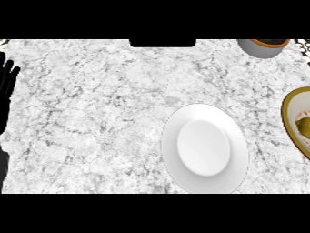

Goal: Pick the lemon from the plate and place it in the bowl

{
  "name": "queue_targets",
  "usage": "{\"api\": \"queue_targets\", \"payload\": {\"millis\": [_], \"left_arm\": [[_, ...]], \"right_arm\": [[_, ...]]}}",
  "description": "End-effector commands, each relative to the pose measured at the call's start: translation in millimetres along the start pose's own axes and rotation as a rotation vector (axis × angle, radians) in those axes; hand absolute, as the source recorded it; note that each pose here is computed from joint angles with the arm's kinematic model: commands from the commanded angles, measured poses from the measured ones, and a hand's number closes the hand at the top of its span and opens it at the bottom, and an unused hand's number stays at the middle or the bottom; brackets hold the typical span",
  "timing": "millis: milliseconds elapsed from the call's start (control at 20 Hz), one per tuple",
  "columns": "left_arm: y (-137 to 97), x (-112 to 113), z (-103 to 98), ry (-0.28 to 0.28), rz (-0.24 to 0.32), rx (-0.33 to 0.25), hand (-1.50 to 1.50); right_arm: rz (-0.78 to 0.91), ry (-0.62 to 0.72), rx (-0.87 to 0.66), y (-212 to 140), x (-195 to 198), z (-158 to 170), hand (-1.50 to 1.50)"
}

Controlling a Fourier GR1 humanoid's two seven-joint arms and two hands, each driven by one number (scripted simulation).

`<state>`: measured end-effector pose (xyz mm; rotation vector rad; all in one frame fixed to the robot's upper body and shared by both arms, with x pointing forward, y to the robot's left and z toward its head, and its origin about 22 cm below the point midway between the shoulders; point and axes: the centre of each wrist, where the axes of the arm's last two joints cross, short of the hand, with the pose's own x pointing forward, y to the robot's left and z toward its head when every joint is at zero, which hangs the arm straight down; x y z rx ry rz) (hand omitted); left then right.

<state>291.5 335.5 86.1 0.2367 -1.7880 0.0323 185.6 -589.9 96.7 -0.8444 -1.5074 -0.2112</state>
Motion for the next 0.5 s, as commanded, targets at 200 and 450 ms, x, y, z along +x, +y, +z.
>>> {"api": "queue_targets", "payload": {"millis": [200,450], "left_arm": [[-16.7,-3.1,0.0,0.008,0.01,-0.01,0.0],[-1.4,2.5,-0.8,0.004,0.01,-0.006,0.0]], "right_arm": [[-0.107,-0.008,-0.058,-79.3,-19.3,24.4,-1.5],[-0.114,-0.014,-0.04,-112.5,-27.7,50.4,-1.5]]}}
